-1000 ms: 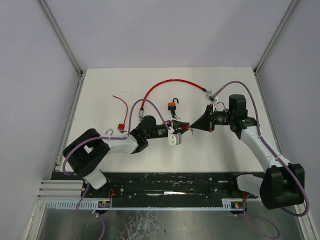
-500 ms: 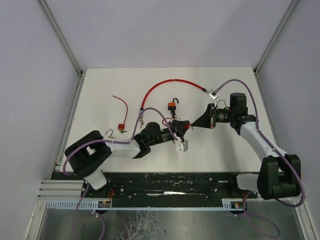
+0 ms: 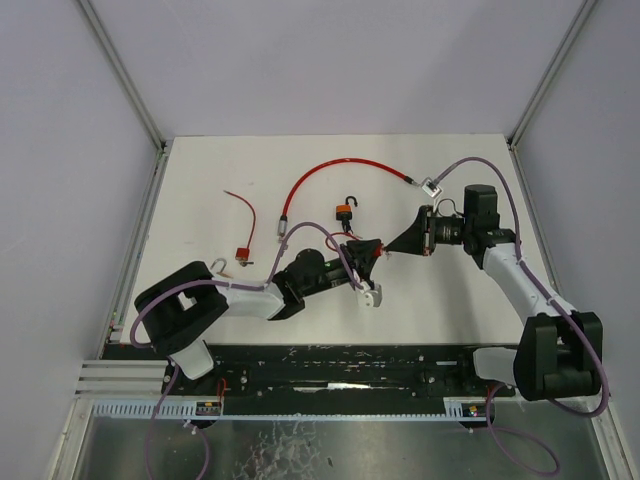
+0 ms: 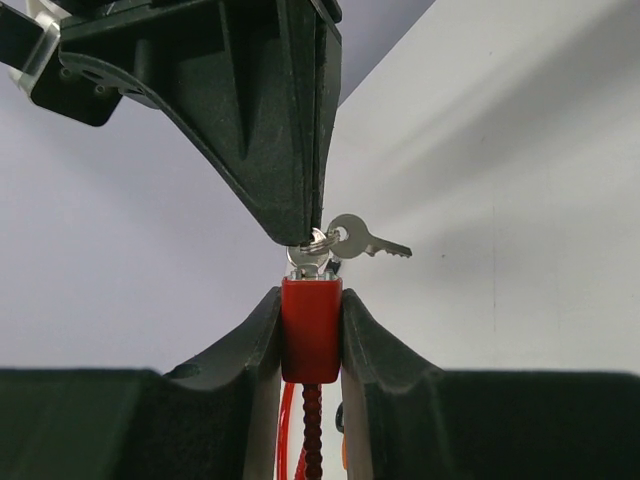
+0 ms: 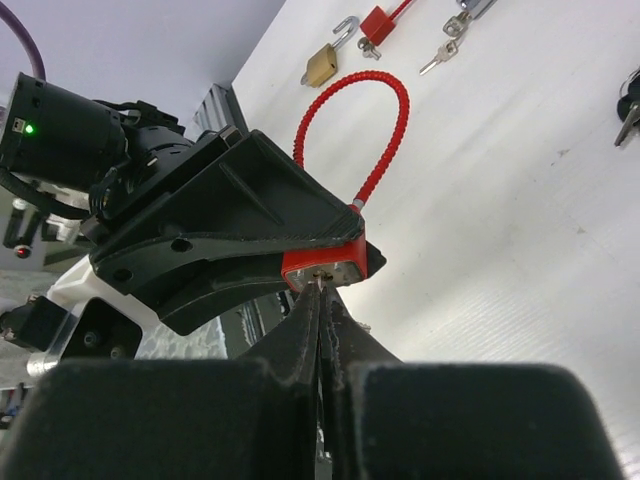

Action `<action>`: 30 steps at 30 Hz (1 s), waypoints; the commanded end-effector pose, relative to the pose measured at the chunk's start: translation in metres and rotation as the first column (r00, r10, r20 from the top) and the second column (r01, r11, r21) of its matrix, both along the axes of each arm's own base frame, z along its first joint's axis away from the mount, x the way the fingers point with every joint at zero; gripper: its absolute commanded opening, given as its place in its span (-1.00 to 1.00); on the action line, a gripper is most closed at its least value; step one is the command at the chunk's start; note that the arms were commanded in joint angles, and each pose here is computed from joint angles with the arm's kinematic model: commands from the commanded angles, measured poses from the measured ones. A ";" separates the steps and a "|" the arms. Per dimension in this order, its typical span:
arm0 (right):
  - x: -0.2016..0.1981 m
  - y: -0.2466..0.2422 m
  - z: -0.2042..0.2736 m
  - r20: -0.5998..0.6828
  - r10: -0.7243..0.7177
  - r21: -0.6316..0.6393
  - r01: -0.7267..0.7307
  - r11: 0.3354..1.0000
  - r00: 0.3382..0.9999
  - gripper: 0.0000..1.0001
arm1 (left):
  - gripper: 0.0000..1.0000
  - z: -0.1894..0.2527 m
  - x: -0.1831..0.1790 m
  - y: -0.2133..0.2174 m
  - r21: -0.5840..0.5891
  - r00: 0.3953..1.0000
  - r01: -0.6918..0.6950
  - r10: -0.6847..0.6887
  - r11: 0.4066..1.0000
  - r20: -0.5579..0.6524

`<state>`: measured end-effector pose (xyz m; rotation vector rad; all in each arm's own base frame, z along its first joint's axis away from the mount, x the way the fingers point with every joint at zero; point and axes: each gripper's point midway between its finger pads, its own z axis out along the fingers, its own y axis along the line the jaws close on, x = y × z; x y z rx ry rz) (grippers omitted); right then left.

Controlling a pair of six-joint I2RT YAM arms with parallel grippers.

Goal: Lock with the key
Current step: Lock the lock.

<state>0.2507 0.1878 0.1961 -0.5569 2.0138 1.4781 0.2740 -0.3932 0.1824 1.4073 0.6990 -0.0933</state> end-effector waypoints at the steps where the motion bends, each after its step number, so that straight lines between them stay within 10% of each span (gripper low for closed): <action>1: 0.001 -0.003 0.035 0.179 0.017 -0.012 -0.015 1.000 0.984 -1.00 | -1.00 0.017 0.005 -0.002 -0.035 0.999 -0.014 0.015 0.999 0.036; 7: 0.001 -0.007 0.034 0.280 0.021 -0.060 -0.004 0.998 0.960 -0.93 | -1.00 0.015 0.002 -0.004 -0.032 1.000 0.022 -0.022 0.999 -0.009; 11: 0.005 -0.012 0.034 0.356 0.017 -0.112 0.024 0.993 0.934 -0.31 | -1.00 0.015 0.001 -0.004 -0.034 0.999 0.028 -0.028 0.999 -0.018; 15: 0.005 -0.015 0.037 0.423 0.010 -0.127 0.048 0.991 0.906 -0.10 | -1.00 0.014 0.001 -0.004 -0.031 0.999 0.030 -0.031 0.999 -0.021; 30: 0.011 -0.005 0.004 0.364 0.007 -0.127 0.043 0.991 0.931 -0.38 | -1.00 0.017 -0.004 -0.006 -0.040 0.998 0.053 -0.054 0.998 -0.021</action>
